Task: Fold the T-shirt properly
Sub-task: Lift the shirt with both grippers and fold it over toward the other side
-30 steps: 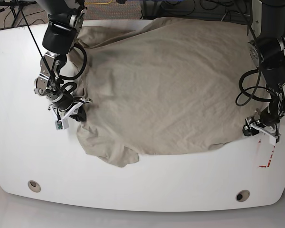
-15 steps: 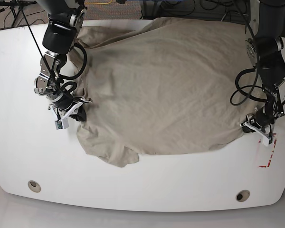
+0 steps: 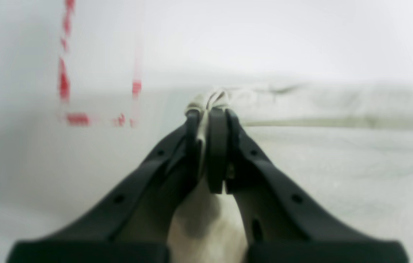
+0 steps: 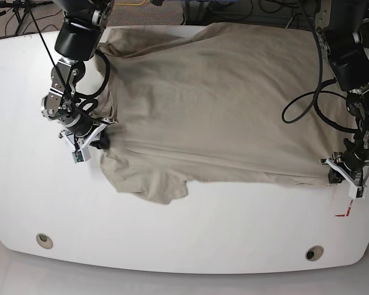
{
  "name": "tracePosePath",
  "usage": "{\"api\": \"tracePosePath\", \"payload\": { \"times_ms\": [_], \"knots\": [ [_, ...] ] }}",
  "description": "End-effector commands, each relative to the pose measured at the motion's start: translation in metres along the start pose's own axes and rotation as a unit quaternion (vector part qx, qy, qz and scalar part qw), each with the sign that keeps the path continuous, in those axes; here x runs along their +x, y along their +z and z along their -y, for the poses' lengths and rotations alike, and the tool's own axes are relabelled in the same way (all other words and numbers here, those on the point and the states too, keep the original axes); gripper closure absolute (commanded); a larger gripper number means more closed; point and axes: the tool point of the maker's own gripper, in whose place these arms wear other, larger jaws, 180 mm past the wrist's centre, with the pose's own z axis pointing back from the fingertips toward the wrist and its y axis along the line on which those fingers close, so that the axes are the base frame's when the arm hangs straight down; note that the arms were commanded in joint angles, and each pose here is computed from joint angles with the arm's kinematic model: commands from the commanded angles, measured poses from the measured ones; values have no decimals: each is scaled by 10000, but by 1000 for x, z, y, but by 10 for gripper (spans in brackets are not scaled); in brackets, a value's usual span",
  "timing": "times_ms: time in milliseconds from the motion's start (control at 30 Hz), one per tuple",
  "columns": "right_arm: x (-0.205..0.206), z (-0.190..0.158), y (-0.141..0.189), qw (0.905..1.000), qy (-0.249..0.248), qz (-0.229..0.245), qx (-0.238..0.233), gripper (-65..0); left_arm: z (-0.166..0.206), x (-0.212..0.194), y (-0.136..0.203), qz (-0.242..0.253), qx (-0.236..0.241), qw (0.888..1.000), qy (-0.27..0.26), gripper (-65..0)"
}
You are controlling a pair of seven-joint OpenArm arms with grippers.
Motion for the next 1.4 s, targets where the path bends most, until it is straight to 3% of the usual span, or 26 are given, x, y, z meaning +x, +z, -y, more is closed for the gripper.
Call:
{"api": "tracePosePath", "payload": {
  "times_ms": [0, 400, 800, 1000, 1100, 1367],
  "knots": [
    [21, 8, 4, 9997, 155, 171, -119, 0, -6, 35, 14, 474, 123, 9986, -207, 0],
    [71, -4, 10, 9957, 836, 375, -123, 0, 2, 57, 31, 747, 185, 9956, -533, 0],
    [153, 26, 33, 9867, 1303, 778, -577, 0, 0, 145, 68, 1419, 496, 9856, -769, 0],
    [211, 48, 58, 9786, 1512, 1036, -940, -2, -8, 202, 105, 2061, 763, 9723, -792, 0],
    [249, 54, 76, 9702, 1789, 1181, -1131, -2, -7, 231, 124, 2370, 853, 9641, -841, 0],
    [345, 46, 141, 9337, 2671, 1569, -1794, -2, -9, 306, 181, 3150, 1049, 9396, -827, 0]
  ]
}}
